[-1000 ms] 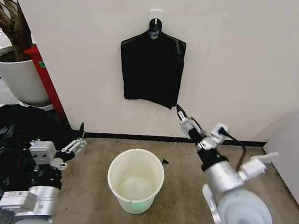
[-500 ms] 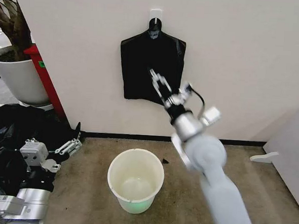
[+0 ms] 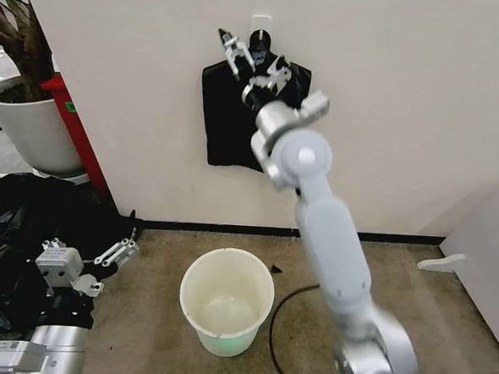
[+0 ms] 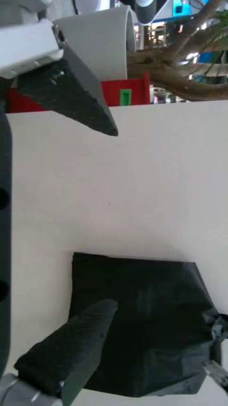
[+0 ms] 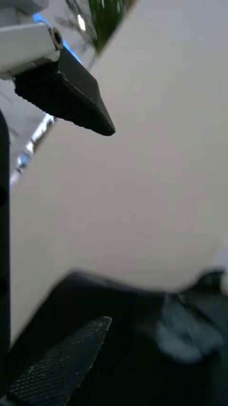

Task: Place the garbage bag over the trash bin.

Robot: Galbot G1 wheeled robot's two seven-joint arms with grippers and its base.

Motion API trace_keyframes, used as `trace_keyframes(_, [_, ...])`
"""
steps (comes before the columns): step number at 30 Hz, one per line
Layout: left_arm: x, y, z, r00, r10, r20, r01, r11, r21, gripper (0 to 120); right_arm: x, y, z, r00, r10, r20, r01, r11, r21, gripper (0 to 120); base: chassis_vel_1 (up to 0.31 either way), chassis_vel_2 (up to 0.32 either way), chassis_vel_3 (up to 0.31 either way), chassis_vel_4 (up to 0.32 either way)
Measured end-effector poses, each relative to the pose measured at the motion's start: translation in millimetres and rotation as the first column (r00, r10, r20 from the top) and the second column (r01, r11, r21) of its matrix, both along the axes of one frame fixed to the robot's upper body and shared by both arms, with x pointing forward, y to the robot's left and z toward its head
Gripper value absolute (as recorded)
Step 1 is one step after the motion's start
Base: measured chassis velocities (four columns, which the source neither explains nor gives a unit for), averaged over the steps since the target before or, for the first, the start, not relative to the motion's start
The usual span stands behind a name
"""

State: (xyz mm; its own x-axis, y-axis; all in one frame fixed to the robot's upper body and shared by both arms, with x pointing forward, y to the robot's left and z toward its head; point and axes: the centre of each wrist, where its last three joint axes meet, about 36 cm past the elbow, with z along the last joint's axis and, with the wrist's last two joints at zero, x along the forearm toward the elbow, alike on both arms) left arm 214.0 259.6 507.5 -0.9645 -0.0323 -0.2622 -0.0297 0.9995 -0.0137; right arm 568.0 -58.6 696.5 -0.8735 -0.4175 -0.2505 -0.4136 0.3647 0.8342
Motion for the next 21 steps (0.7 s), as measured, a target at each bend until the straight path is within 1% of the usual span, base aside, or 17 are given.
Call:
trace_keyframes(5, [0, 0, 0, 1.0, 0.007, 0.007, -0.007, 1.0, 0.0, 100, 10, 1, 0, 0.999, -0.039, -0.036, 0.037, 0.998, -0.043, 100, 0.0, 0.0, 0.0, 0.0])
trace_keyframes(10, [-1, -4, -1, 1.0, 0.005, 0.013, -0.005, 1.0, -0.009, 100, 21, -2, 7, 0.995, -0.074, -0.062, 0.07, 0.995, -0.067, 100, 0.0, 0.0, 0.0, 0.0])
trace_keyframes(21, [-1, -6, -2, 1.0, -0.011, 0.016, 0.011, 1.0, -0.009, 100, 30, -6, 17, 0.99, -0.112, -0.083, 0.104, 0.989, -0.101, 99, 0.0, 0.0, 0.0, 0.0])
